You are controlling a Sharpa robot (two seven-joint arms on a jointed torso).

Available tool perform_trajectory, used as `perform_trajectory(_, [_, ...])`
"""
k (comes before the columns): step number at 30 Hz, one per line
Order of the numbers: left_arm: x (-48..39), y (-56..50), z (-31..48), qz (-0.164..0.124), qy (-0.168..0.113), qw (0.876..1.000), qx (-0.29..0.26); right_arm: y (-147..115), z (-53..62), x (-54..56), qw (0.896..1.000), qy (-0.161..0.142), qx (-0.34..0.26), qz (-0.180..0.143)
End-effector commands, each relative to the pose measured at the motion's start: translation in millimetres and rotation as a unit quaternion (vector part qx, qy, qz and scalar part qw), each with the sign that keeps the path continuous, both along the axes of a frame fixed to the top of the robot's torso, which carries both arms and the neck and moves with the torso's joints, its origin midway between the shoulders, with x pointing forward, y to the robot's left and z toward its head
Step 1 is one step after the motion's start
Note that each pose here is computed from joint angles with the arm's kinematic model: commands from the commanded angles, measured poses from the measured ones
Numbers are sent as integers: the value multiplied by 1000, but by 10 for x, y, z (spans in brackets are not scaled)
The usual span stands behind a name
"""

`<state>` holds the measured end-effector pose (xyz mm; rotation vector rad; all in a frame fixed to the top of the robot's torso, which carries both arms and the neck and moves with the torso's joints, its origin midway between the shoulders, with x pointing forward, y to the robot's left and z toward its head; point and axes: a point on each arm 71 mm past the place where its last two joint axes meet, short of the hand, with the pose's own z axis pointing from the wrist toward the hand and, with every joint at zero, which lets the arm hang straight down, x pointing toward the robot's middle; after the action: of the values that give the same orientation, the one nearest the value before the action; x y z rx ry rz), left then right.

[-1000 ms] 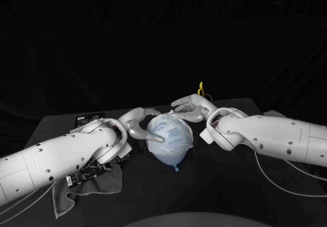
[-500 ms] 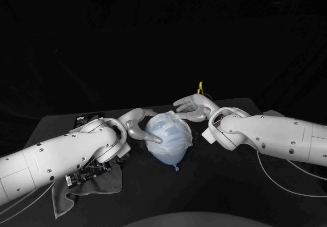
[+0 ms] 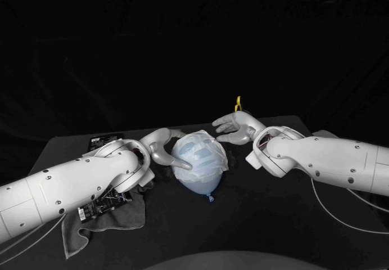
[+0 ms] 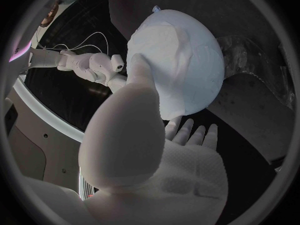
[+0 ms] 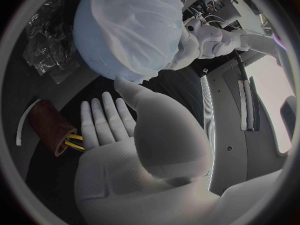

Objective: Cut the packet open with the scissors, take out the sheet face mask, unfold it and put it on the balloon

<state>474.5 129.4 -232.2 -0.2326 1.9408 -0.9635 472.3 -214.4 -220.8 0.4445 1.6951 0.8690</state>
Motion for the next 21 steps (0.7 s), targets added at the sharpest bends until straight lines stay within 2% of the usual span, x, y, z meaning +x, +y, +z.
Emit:
perform_trajectory(1, [-26,-19,-38,-7,12,1000,11,2,-5,2,1000,1,-8,3])
perform_trajectory(6, [-26,-17,-38,-7,12,1000,10,-9,22,13,999,-7,31,-11])
perform_trajectory(12, [-25,-11,-22,-4,8,1000,-3,-79,45,32,998,-22,50,-32])
perform_trajectory(18, [-19,4,35,-1,-3,998,-57,-123,69,31,996,-32,69,-39])
perform_trajectory(21, [-24,24,66,2,0,996,-94,-129,89,27,995,-41,86,-40])
